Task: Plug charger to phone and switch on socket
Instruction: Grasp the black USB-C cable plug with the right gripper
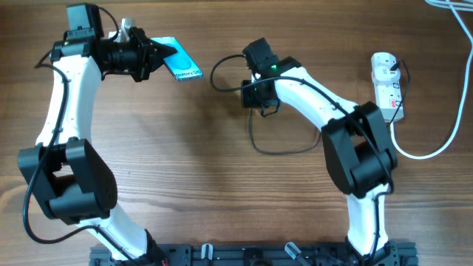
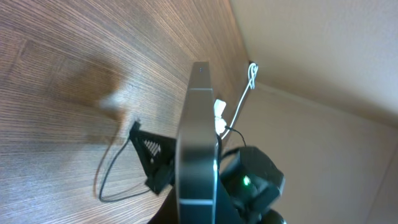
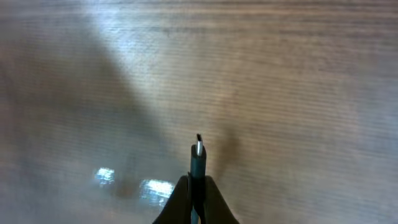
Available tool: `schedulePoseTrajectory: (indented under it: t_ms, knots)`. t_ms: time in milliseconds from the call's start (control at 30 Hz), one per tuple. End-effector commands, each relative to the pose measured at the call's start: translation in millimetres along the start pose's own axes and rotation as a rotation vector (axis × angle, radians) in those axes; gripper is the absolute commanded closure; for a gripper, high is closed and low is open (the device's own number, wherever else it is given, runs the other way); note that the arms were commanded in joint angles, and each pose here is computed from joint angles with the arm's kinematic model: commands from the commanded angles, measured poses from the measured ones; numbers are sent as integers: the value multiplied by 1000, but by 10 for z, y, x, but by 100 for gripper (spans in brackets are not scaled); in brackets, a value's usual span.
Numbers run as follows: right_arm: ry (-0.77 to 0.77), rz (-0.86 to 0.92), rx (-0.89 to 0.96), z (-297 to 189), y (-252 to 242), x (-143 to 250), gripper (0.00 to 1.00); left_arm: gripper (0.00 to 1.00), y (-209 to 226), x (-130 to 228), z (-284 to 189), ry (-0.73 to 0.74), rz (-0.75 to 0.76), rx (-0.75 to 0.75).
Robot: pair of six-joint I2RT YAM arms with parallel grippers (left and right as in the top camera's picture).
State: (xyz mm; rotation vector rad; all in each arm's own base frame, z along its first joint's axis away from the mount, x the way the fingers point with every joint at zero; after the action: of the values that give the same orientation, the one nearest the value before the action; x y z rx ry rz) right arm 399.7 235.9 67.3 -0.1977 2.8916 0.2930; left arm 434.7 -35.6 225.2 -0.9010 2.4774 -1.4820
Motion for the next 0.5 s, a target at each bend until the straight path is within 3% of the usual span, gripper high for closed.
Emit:
schedulePoseTrajectory:
  t_ms: [0, 367, 467]
  knots:
    - [-33, -78, 111, -71, 106, 54, 96, 96, -73, 29, -27, 5, 41, 20]
    - [46, -100, 128, 250, 141, 229, 95, 96, -65, 37, -27, 8, 61, 17]
    - [71, -99, 92, 270, 179, 267, 85, 96, -57, 45, -27, 12, 54, 14]
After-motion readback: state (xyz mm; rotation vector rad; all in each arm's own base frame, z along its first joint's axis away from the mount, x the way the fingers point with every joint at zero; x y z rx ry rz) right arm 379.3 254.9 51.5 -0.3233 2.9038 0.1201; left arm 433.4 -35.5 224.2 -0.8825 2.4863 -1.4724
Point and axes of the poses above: each gripper's point midway between its finger pads, its own z axis out along the fingers, its own y axis along the line the jaws close on, x = y × z, the point moved 5 cm from there along -z, back along the fingers, and after that the axes turned 3 degrees about -z, right-handed, at the moved point
